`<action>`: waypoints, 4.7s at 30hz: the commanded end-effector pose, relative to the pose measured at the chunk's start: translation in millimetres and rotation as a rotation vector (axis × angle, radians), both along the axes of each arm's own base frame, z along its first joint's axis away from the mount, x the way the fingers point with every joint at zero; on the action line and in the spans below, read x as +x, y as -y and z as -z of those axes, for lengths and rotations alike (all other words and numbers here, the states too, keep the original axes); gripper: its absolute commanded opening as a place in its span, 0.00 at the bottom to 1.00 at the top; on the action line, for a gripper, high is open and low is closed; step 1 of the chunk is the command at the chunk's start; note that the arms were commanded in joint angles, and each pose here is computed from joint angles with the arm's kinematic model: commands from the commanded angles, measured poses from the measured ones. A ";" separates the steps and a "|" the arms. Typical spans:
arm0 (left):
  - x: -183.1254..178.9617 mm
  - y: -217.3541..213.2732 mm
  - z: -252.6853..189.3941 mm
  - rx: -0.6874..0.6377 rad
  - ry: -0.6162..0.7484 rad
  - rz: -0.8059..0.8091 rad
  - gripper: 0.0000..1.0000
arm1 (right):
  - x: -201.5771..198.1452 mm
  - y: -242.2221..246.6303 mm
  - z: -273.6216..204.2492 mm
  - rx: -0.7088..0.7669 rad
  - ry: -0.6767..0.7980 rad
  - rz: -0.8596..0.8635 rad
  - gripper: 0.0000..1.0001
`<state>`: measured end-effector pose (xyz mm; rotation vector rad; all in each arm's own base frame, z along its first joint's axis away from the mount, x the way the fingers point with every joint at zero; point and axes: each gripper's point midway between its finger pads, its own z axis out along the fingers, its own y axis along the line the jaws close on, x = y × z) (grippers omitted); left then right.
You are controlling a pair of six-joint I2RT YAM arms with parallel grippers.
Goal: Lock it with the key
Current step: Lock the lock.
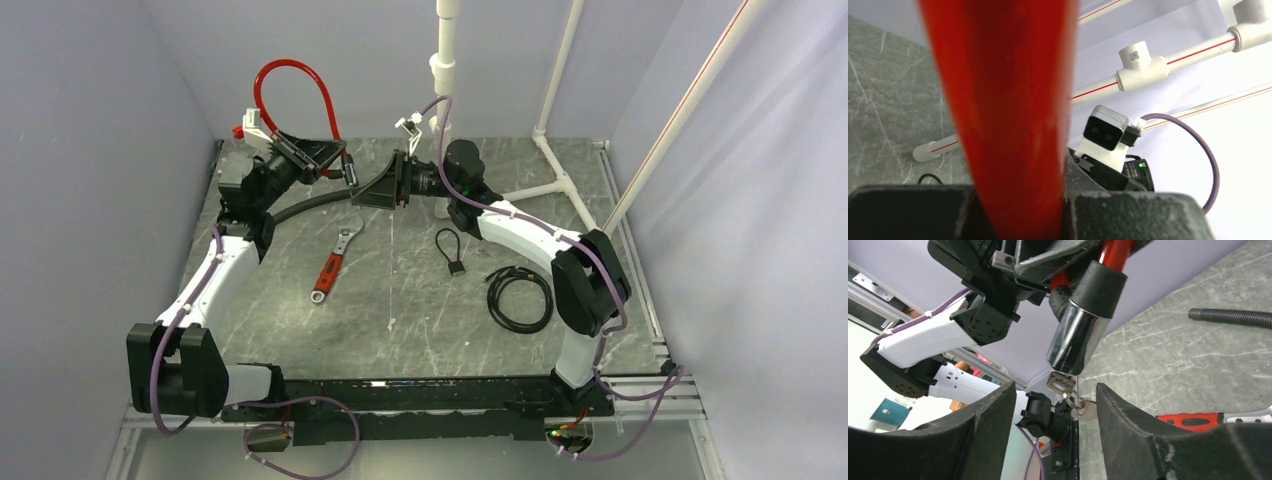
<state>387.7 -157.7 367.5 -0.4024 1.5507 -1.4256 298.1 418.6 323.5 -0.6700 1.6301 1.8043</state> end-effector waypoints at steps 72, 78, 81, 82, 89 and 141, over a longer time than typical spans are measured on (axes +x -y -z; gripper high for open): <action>-5.6 -2.0 7.4 0.390 0.232 -0.125 0.00 | 27.7 -7.9 -1.4 -0.181 0.133 0.096 0.00; -8.5 4.4 20.1 0.498 0.220 -0.163 0.00 | 39.5 -8.9 -5.4 -0.211 0.168 0.165 0.00; -7.3 1.4 28.7 0.532 0.203 -0.181 0.00 | 37.8 -6.4 -12.2 -0.198 0.188 0.175 0.00; -7.2 0.8 30.7 0.542 0.203 -0.184 0.00 | 37.0 -5.7 -11.9 -0.199 0.189 0.175 0.00; -10.9 4.4 26.7 0.661 0.304 -0.157 0.00 | 35.3 -4.8 0.3 -0.223 0.198 0.166 0.00; -78.8 22.1 -26.9 1.119 0.999 0.073 0.00 | 34.4 23.9 -89.5 0.078 0.095 0.293 0.69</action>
